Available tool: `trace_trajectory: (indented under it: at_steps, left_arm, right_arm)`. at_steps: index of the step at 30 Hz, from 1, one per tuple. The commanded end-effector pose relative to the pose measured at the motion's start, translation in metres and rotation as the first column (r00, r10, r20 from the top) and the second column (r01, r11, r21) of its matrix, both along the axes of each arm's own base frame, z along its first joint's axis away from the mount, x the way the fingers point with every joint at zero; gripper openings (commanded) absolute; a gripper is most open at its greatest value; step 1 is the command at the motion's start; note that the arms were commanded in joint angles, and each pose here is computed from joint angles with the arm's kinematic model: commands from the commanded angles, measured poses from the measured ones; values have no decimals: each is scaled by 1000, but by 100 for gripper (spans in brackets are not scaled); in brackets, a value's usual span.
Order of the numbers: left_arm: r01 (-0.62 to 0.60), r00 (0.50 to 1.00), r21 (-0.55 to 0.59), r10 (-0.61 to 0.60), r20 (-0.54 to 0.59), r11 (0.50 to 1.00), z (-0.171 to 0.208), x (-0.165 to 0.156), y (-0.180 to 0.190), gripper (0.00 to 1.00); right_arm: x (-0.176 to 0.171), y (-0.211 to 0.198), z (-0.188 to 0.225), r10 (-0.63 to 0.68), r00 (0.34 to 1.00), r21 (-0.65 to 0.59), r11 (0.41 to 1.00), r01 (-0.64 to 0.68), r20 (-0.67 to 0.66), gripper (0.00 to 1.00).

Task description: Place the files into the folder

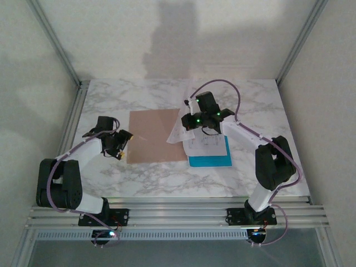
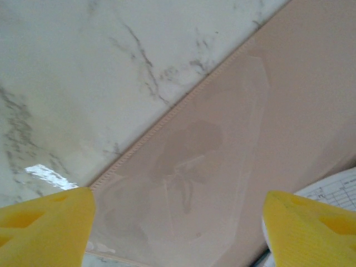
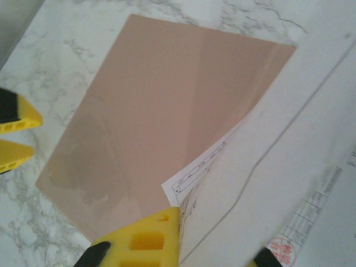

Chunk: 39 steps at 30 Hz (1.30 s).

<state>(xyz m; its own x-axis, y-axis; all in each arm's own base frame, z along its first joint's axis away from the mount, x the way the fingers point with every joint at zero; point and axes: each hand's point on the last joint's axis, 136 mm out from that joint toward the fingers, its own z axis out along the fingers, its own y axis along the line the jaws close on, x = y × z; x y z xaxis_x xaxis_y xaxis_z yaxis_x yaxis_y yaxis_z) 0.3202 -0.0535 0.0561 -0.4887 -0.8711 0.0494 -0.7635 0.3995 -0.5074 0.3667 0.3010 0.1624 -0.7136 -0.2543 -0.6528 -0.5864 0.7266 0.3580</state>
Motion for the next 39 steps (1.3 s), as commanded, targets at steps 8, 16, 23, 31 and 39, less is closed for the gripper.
trace_trajectory:
  at_steps: [8,16,23,31,39]
  left_arm:
    - [-22,1000,-80,22,-6,997,-1,3,-12,82]
    - [-5,1000,-69,3,-22,998,-6,-1,-14,82]
    - [0,999,-54,-2,-38,999,-12,-5,-13,82]
    - [5,998,-39,-8,-56,999,-19,-9,-11,82]
    - [12,997,-19,-14,-72,1000,-23,-12,-8,82]
  right_arm:
    - [-21,9,-4,145,987,3,989,-145,64,0]
    - [-30,9,-11,187,980,4,982,-187,72,0]
    - [-37,15,-11,226,972,45,972,-229,66,0]
    - [-40,27,-14,264,964,110,958,-265,30,0]
    - [-41,41,-31,298,954,173,943,-286,-46,0]
